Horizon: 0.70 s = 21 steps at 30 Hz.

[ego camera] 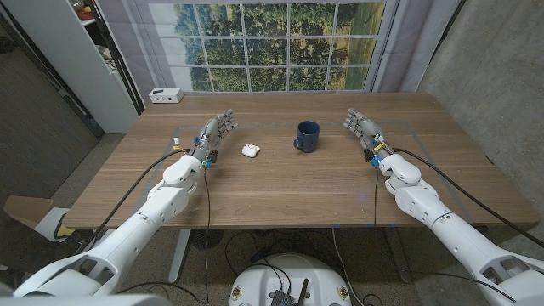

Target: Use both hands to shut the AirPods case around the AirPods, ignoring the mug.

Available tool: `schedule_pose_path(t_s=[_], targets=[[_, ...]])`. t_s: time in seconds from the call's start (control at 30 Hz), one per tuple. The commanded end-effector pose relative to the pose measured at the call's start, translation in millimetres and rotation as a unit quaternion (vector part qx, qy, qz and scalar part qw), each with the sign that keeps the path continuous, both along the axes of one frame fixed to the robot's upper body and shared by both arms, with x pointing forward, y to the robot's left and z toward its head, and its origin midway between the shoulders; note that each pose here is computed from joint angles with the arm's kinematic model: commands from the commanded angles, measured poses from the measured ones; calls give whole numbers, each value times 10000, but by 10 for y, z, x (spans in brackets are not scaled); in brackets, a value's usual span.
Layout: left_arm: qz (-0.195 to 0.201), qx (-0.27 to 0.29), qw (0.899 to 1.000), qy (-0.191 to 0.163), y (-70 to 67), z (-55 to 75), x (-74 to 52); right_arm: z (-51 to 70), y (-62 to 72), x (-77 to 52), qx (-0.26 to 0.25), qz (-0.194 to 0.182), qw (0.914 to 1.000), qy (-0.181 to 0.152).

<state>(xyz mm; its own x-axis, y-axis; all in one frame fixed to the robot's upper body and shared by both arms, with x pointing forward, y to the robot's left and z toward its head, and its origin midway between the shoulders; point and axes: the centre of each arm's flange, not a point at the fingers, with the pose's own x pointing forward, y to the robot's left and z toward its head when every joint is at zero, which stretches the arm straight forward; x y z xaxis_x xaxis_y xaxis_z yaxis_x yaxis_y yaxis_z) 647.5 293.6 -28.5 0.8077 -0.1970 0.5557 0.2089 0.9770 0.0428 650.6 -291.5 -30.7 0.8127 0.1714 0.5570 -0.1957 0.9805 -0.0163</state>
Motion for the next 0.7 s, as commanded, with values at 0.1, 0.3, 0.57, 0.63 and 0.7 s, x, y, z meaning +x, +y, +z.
schedule_pose_path(t_s=[0.1, 0.3, 0.57, 0.63, 0.7], targets=[[85, 584, 9979, 262, 95, -26, -80, -18, -8, -160, -237, -140, 9996, -106], [144, 1035, 9940, 336, 104, 2, -104, 77, -29, -283, -551, -459, 9971, -242], [394, 1456, 9873, 499, 125, -13, -129, 55, -27, -440, -820, -720, 9935, -308], [570, 1692, 9823, 560, 117, -21, -140, 57, -32, -478, -864, -760, 9928, -335], [720, 1882, 9774, 646, 104, -40, -149, 57, -43, -510, -914, -798, 9920, -353]])
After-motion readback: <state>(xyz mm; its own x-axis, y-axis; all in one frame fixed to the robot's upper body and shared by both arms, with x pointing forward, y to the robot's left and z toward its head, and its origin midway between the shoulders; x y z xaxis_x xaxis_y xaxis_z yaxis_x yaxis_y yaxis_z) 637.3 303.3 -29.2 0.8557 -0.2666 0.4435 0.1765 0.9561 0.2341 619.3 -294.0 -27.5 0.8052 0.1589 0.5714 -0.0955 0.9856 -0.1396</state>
